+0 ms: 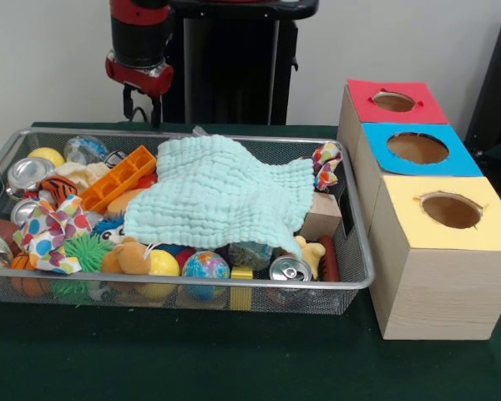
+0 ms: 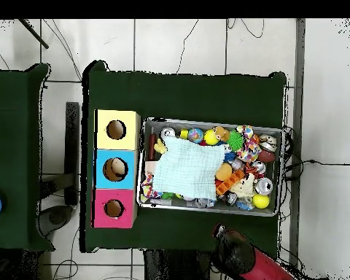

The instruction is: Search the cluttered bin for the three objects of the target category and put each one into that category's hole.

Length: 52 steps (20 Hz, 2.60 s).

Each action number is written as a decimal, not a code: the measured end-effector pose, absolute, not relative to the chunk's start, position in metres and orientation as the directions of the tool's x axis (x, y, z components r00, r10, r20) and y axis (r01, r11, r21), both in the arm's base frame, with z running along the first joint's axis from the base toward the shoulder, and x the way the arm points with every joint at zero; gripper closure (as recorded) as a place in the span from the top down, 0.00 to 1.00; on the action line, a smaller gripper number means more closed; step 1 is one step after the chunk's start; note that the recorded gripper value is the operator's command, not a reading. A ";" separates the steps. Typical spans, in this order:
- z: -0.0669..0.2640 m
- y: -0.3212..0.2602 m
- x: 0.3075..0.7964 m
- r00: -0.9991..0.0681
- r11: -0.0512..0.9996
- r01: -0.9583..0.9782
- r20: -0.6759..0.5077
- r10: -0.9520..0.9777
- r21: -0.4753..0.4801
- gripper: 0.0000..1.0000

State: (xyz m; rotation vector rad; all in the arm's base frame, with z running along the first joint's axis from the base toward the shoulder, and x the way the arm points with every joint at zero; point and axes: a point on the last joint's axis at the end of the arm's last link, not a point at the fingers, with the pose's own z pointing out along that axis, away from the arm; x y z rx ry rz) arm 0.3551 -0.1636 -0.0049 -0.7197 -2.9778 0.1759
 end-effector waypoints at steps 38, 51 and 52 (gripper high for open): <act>-0.046 -0.258 0.371 -0.856 0.845 0.515 -0.030 0.516 -0.143 1.00; -0.057 -0.260 0.365 -0.851 0.845 0.519 0.010 0.525 -0.131 1.00; -0.055 -0.258 0.367 -0.854 0.848 0.514 0.017 0.520 -0.130 1.00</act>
